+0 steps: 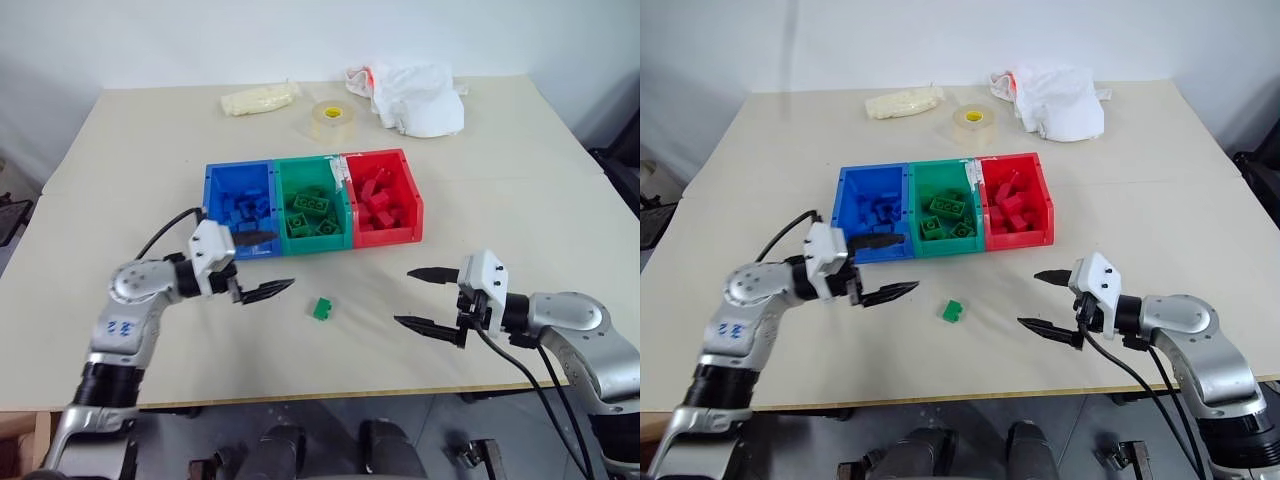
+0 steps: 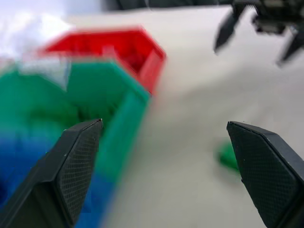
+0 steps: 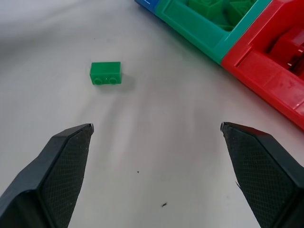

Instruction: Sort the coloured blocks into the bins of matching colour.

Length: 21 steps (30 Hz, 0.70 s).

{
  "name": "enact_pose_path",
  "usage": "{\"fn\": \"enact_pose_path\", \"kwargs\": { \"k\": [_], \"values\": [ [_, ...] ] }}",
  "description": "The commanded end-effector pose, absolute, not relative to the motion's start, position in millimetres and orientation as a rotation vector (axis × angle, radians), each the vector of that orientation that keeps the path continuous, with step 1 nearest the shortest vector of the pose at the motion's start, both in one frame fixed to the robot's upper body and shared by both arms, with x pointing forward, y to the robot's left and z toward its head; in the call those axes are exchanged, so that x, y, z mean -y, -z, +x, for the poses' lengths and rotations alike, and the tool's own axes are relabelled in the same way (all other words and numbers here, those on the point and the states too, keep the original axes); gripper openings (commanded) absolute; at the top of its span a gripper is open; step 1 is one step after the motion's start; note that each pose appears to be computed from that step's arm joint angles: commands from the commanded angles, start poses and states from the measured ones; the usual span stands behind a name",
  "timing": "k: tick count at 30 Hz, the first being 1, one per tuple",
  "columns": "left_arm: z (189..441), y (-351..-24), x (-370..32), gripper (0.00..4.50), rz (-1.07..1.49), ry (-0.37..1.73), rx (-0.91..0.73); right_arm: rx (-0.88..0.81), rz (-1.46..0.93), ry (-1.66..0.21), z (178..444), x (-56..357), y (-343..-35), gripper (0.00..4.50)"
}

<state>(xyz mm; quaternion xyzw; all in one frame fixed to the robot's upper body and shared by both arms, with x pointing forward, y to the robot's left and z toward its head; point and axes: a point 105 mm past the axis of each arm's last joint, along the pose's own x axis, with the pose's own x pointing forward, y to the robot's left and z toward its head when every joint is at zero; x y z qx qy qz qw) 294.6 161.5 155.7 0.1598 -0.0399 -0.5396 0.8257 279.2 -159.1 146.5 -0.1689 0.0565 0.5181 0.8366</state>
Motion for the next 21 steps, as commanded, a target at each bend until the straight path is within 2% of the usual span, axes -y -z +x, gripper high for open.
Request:
{"fn": "enact_pose_path", "kwargs": {
  "k": [1, 3, 6, 15, 21],
  "values": [
    [267.6, -154.1, -184.8, 4.47, 0.353, 1.163, 0.056, -0.083, -0.378, -1.128, 280.3, 157.5, -155.0, 4.50],
    [253.4, -139.8, -201.9, 4.47, 0.352, 1.161, -0.022, -0.083, -0.385, -1.150, 282.7, 154.8, -155.4, 4.50],
    [248.0, -134.8, -207.5, 4.47, 0.332, 1.157, -0.049, -0.071, -0.382, -1.163, 286.7, 151.2, -158.7, 4.50],
    [260.2, -139.5, -161.7, 4.47, 0.334, 1.208, 0.046, -0.078, -0.404, -1.189, 285.0, 155.2, -164.3, 4.50],
    [280.1, -125.9, -111.3, 4.47, 0.368, 1.272, 0.060, -0.091, -0.410, -1.168, 277.4, 161.1, -163.9, 4.50]
  ]
}}
